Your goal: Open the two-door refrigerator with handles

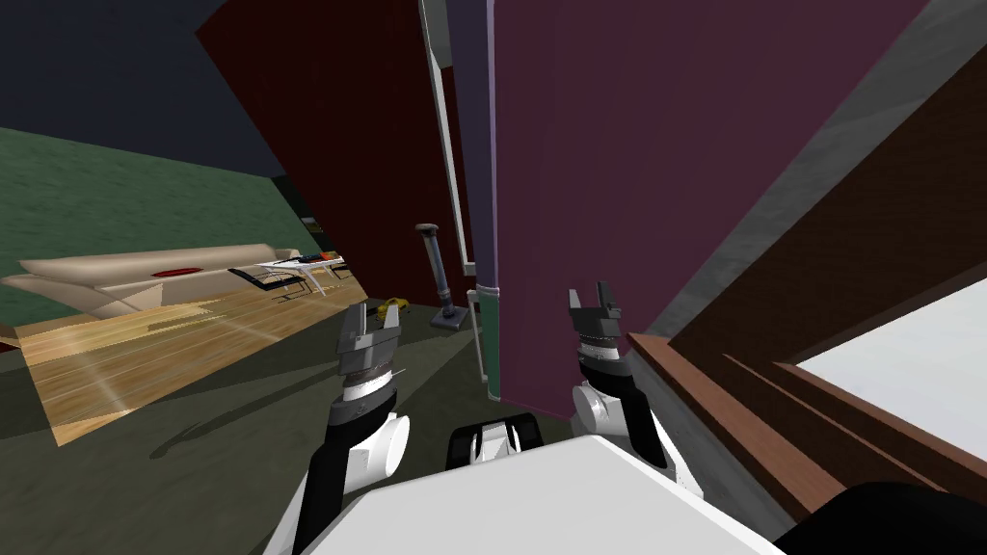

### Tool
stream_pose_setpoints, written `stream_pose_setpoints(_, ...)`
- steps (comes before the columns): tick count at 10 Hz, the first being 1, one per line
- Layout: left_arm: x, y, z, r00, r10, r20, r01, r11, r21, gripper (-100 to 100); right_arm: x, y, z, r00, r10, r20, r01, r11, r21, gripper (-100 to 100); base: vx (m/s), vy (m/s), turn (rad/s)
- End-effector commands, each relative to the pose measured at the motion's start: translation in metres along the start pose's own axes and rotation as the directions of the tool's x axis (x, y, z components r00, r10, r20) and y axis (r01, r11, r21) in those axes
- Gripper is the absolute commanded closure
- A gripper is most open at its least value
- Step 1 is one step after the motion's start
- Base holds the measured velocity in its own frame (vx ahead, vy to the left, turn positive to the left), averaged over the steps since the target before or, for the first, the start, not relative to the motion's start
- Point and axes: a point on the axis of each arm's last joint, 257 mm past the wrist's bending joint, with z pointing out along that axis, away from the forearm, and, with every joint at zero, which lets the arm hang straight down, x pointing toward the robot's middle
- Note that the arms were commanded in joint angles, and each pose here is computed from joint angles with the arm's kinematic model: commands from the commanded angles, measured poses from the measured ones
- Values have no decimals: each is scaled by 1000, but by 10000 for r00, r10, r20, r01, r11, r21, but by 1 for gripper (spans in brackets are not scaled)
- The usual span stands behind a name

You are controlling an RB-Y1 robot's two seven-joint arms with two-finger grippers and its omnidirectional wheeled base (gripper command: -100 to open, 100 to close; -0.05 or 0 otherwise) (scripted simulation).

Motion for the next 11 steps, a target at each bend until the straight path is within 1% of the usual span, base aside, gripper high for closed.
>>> stream_pose_setpoints(1, 0, 0, 0, 10000, 0, 0, 0, 10000, 0, 0, 0, 0, 0, 10000, 0, 0, 0, 10000, 0, 0, 0, 0, 0)
stream_pose_setpoints(2, 0, 0, 0, 10000, 0, 0, 0, 10000, 0, 0, 5, -2, 0, 9988, -296, -382, 298, 9995, 53, -100, 12, 16, -10)
stream_pose_setpoints(5, 0, 0, 0, 10000, -1, 1, 1, 10000, -7, 0, 14, -9, 0, 9838, -1300, -1236, 1324, 9911, 116, -100, 16, 52, -21)
stream_pose_setpoints(7, 0, 0, 0, 10000, -1, 1, 1, 10000, -7, 0, 19, -15, -1, 9587, -2233, -1764, 2281, 9736, 75, -100, 32, 88, -33)
stream_pose_setpoints(9, 0, 0, 0, 10000, -1, 1, 1, 10000, -7, 0, 22, -23, -2, 9165, -3319, -2231, 3392, 9407, -61, -100, 34, 102, -43)
stream_pose_setpoints(11, 0, 0, 0, 10000, -1, 1, 1, 10000, -7, 0, 23, -31, -3, 8538, -4493, -2629, 4583, 8883, -298, -100, 49, 127, -58)
